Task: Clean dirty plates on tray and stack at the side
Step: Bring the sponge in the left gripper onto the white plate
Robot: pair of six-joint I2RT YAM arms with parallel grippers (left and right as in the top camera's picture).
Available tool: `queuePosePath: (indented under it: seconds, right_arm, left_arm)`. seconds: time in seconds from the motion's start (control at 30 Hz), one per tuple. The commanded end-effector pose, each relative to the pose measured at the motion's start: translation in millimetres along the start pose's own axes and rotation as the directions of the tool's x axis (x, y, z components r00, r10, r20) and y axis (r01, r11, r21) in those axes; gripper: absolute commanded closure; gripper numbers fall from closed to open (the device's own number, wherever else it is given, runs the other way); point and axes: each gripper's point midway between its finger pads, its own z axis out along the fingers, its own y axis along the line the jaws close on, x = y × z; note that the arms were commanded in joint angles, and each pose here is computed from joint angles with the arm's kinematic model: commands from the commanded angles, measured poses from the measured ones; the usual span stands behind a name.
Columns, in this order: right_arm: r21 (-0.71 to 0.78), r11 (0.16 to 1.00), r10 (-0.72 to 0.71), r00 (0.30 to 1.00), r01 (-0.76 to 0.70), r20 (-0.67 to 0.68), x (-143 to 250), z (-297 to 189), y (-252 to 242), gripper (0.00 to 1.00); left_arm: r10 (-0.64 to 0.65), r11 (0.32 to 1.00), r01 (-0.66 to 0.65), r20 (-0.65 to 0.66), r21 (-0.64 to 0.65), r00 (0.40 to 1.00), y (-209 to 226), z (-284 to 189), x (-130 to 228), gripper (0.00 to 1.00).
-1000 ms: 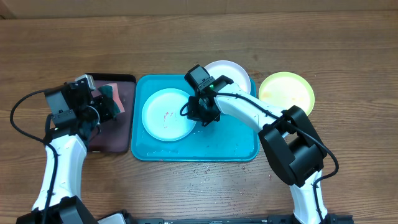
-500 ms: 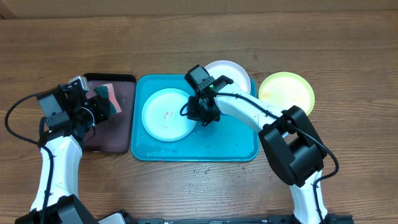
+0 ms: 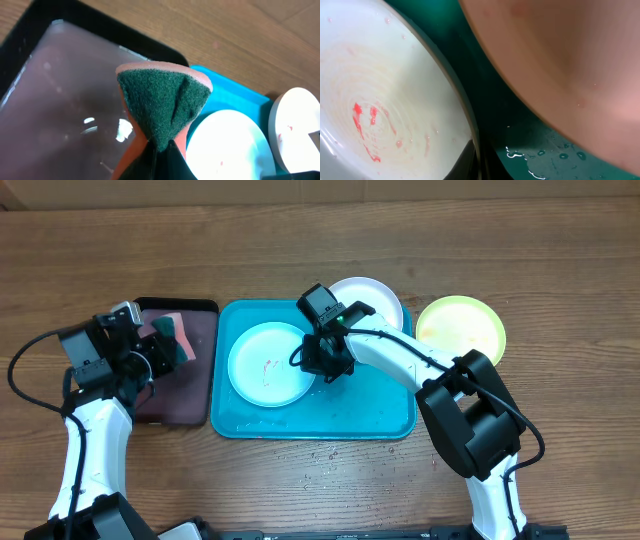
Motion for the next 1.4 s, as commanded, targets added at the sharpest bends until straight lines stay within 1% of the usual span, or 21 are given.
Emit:
queuePosePath:
  seconds: [0.0, 0.1, 0.27, 0.33, 0.43, 0.6, 0.8, 0.93, 1.07, 1.17, 1.23, 1.3, 1.37]
  right_arm:
    - [0.000, 1.000, -0.007, 1.000, 0.007, 0.025, -7.7, -1.6, 1.4, 0.96]
    - [-0.010, 1.000, -0.008, 1.000, 0.008, 0.027, -8.5, -1.7, 3.5, 0.96]
    - [-0.014, 1.000, -0.009, 0.999, 0.009, 0.032, -9.6, -1.7, 4.5, 0.96]
    - [-0.016, 1.000, -0.010, 0.999, 0.010, 0.034, -10.2, -1.7, 5.0, 0.96]
    - [-0.017, 1.000, -0.010, 0.999, 0.011, 0.036, -10.5, -1.7, 5.4, 0.96]
    - [-0.017, 1.000, -0.010, 0.999, 0.011, 0.036, -10.5, -1.7, 5.3, 0.96]
    - [-0.017, 1.000, -0.010, 0.999, 0.011, 0.036, -10.5, -1.7, 5.3, 0.96]
    - [-0.016, 1.000, -0.010, 0.999, 0.011, 0.035, -10.3, -1.7, 5.1, 0.96]
    - [-0.015, 1.000, -0.010, 0.999, 0.010, 0.033, -9.9, -1.7, 4.7, 0.96]
    - [-0.015, 1.000, -0.010, 0.999, 0.010, 0.033, -9.9, -1.7, 4.7, 0.96]
    - [-0.015, 1.000, -0.010, 0.999, 0.010, 0.034, -10.0, -1.7, 4.8, 0.96]
    - [-0.015, 1.000, -0.010, 0.999, 0.010, 0.034, -10.0, -1.7, 4.7, 0.96]
    - [-0.015, 1.000, -0.010, 0.999, 0.010, 0.035, -10.2, -1.7, 4.8, 0.96]
  left_arm:
    - [-0.017, 1.000, 0.017, 0.002, 0.003, 1.000, -3.7, 2.0, -1.9, 0.96]
    - [-0.016, 1.000, 0.016, -0.024, -0.004, 1.000, -14.5, 3.0, -1.2, 0.95]
    - [0.082, 0.997, -0.081, -0.124, 0.006, 0.989, -61.4, 14.1, 10.8, 0.96]
    - [0.105, 0.994, -0.100, -0.173, 0.038, 0.979, -84.4, 20.6, 21.3, 0.96]
    - [0.081, 0.995, -0.065, -0.246, 0.074, 0.966, -113.7, 33.2, 43.9, 0.96]
    - [0.043, 0.997, -0.015, -0.376, 0.076, 0.926, -135.5, 59.4, 89.3, 0.96]
    - [-0.048, 0.998, 0.060, -0.505, 0.007, 0.862, -136.9, 85.0, 136.9, 0.96]
    - [-0.061, 0.998, 0.060, -0.511, -0.017, 0.857, -133.0, 100.5, 146.4, 0.96]
    - [-0.084, 0.990, 0.019, -0.470, -0.142, 0.879, -106.8, 104.0, 142.4, 0.96]
    - [-0.097, 0.984, 0.023, -0.425, -0.176, 0.900, -97.8, 100.6, 126.3, 0.96]
    - [-0.101, 0.970, 0.006, -0.383, -0.242, 0.918, -84.7, 93.2, 113.5, 0.96]
    - [-0.088, 0.953, -0.025, -0.357, -0.301, 0.930, -74.1, 84.7, 105.9, 0.96]
    - [-0.052, 0.947, -0.065, -0.348, -0.316, 0.936, -70.8, 77.8, 100.5, 0.96]
